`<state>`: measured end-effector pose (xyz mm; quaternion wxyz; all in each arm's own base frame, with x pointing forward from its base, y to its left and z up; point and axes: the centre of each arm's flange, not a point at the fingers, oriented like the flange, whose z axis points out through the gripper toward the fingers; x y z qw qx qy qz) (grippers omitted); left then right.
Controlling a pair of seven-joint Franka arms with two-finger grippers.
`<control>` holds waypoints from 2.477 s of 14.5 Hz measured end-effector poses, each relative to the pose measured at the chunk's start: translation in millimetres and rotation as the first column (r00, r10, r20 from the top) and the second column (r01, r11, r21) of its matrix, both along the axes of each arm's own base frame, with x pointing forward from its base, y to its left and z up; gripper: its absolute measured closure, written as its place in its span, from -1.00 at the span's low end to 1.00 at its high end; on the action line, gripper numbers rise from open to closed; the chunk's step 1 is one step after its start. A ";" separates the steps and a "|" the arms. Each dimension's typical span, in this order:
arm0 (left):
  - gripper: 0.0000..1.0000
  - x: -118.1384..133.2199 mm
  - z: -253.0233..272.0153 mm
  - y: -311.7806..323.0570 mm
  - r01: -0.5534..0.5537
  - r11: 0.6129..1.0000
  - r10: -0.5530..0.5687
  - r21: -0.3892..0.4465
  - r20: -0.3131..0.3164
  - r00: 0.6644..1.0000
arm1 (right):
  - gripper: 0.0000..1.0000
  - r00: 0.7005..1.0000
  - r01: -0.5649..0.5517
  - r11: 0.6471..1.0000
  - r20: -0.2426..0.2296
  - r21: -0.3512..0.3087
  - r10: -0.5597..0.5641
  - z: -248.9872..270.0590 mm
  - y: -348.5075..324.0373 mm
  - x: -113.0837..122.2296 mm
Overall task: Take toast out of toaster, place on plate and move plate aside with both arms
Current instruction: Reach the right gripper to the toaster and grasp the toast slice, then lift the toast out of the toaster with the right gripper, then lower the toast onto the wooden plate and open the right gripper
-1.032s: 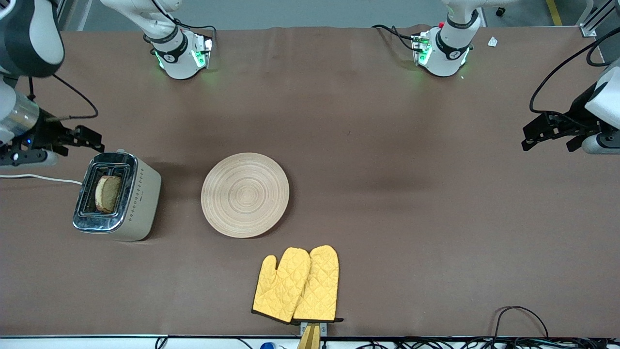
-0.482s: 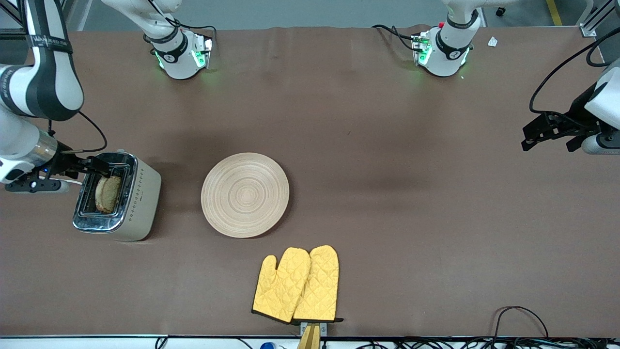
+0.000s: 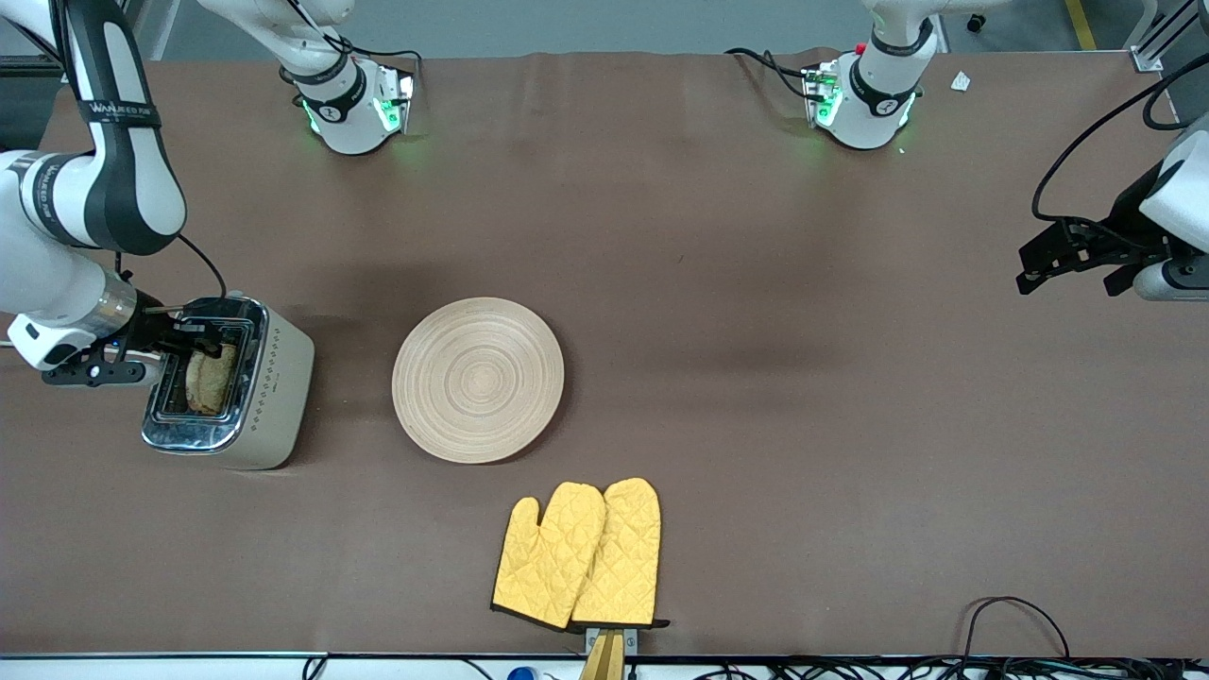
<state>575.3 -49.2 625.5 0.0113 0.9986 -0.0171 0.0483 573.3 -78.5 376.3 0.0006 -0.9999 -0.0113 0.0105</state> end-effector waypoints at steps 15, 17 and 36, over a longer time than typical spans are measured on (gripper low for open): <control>-1.00 0.0 0.0 0.1 0.000 1.000 0.000 0.000 0.000 1.000 | 0.81 0.992 -0.069 0.996 -0.098 0.057 0.074 148.3 60.0 8.1; -1.00 0.0 0.0 0.2 0.000 1.000 0.000 0.000 0.000 1.000 | 0.81 0.993 -0.069 0.996 -0.092 0.052 0.074 155.3 98.8 6.0; -1.00 0.2 -0.3 0.0 0.000 1.000 0.000 0.000 -0.001 1.000 | 0.81 0.994 0.110 0.948 -0.033 0.299 -0.105 -26.3 345.5 -46.2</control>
